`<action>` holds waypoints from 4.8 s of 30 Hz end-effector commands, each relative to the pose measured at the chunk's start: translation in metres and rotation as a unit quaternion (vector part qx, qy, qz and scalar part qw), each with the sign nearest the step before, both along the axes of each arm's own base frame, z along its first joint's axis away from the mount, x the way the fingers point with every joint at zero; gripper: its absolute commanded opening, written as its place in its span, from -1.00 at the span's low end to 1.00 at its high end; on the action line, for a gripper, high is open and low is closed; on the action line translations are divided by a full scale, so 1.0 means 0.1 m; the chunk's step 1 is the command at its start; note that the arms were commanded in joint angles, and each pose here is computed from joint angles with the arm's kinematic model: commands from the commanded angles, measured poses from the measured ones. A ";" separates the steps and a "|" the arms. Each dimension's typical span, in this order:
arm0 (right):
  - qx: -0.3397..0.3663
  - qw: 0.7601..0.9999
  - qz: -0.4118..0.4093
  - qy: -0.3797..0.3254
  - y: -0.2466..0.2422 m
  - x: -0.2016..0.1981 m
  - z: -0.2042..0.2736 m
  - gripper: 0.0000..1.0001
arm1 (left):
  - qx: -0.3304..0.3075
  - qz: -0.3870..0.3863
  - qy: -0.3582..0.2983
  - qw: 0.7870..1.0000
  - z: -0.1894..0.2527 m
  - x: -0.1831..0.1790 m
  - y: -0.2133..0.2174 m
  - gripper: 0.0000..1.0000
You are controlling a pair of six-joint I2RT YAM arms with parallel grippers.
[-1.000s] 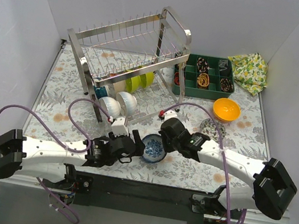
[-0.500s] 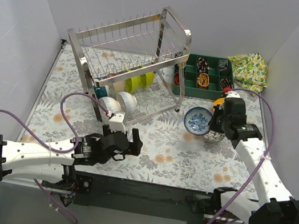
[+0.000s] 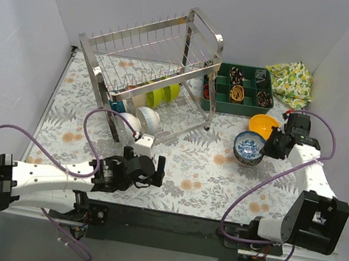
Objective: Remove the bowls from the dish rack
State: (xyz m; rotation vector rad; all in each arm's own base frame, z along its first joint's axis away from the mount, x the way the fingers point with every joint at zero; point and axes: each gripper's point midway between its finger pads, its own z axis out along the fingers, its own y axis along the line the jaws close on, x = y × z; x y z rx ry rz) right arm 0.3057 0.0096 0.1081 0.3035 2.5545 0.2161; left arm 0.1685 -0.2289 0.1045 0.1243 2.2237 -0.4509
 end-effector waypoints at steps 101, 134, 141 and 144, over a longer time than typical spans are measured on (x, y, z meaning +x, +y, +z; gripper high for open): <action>0.279 0.804 0.438 -0.290 4.36 0.07 0.51 0.43 | -0.013 0.218 -0.071 0.973 0.65 0.60 1.13 0.89; 0.131 0.786 0.414 -0.440 4.12 0.08 1.35 -0.97 | -0.027 0.217 -0.073 0.973 0.69 0.57 1.14 0.89; 0.111 0.813 0.396 -0.413 4.08 0.16 1.08 -0.97 | -0.035 0.213 -0.072 0.974 0.69 0.55 1.13 0.89; 0.108 0.828 0.381 -0.397 4.03 0.22 0.96 -0.97 | -0.037 0.208 -0.069 0.975 0.68 0.55 1.11 0.89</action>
